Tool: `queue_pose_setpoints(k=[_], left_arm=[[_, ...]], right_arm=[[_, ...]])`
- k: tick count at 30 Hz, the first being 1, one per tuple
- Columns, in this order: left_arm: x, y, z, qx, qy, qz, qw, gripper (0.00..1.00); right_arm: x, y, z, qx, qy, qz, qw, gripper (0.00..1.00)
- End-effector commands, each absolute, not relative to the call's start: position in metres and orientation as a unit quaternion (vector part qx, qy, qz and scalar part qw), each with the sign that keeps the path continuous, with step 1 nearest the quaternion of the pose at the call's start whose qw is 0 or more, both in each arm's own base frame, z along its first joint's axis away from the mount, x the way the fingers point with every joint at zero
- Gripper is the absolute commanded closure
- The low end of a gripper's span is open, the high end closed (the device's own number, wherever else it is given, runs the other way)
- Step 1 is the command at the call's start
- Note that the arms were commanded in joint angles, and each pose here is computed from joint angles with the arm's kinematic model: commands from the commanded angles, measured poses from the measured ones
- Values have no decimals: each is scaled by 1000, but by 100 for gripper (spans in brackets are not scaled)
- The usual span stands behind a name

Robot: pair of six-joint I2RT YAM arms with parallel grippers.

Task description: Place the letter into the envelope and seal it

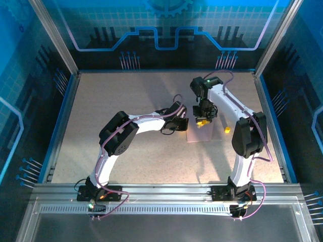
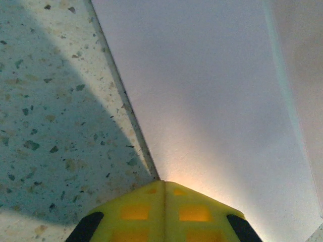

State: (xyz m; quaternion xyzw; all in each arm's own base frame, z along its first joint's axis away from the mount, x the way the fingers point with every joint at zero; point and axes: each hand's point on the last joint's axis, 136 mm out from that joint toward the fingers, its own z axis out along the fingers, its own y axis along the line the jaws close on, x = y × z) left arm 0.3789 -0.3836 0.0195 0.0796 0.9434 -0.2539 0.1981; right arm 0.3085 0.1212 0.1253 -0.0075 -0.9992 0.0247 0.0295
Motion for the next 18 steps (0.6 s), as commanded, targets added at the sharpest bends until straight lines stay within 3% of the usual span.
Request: queue_pose_setpoints(k=[1, 18], left_arm=[[367, -376, 5, 94, 951, -234, 181, 100], [362, -373, 6, 104, 951, -230, 180, 100]], right_arm=[[297, 127, 129, -5, -999, 19, 34, 93], [323, 129, 90, 9, -995, 65, 70, 94]])
